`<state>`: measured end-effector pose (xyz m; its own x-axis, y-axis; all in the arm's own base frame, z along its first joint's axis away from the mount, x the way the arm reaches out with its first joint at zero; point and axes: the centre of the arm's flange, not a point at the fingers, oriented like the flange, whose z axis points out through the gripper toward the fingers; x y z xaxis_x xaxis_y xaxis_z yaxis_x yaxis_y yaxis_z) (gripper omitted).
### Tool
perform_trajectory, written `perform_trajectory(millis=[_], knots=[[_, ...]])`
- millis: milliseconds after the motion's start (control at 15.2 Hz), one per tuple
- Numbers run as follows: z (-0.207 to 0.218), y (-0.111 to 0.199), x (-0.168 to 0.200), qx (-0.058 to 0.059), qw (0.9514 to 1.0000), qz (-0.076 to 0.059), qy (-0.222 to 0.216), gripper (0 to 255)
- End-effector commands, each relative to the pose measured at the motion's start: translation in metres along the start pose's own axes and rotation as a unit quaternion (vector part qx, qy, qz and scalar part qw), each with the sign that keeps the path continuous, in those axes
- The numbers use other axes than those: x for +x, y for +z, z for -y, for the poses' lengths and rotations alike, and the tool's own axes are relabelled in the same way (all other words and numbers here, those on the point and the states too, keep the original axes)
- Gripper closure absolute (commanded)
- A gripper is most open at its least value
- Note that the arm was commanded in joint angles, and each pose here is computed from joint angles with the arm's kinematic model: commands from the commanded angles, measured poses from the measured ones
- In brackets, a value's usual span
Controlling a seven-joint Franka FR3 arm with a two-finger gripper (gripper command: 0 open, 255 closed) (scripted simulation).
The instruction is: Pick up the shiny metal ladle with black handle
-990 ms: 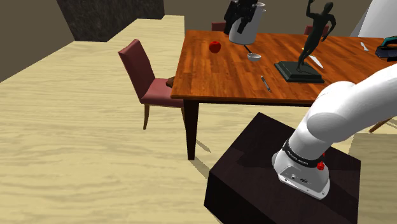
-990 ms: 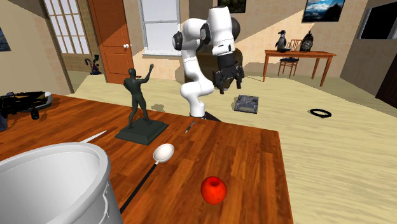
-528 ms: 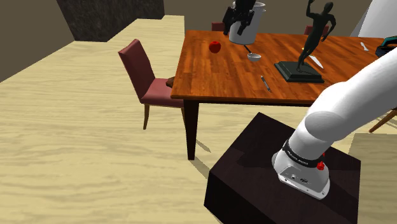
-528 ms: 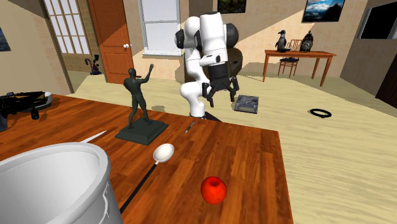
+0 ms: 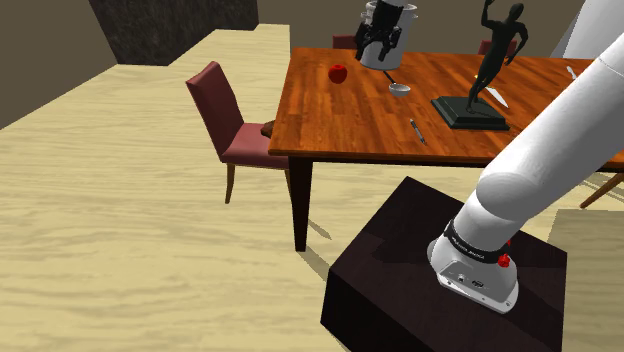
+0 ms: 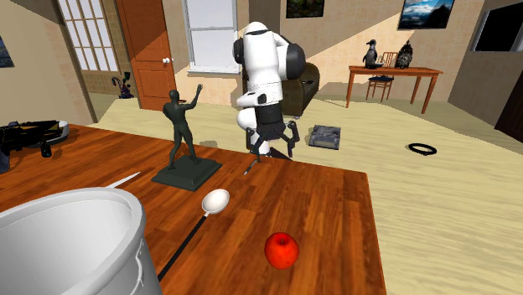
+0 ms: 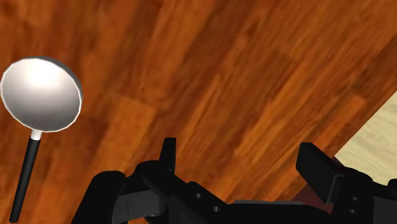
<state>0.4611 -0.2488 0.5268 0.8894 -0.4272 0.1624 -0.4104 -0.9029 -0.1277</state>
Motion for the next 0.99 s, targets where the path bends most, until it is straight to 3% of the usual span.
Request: perform_trajectory(millis=[0, 462, 924], knots=[[-0.017, 0.010, 0.017, -0.005, 0.9997, 0.000, 0.022, 0], [-0.088, 0.042, 0.058, -0.021, 0.9950, 0.000, 0.098, 0], [-0.166, 0.072, 0.088, -0.036, 0.9843, 0.000, 0.173, 0]])
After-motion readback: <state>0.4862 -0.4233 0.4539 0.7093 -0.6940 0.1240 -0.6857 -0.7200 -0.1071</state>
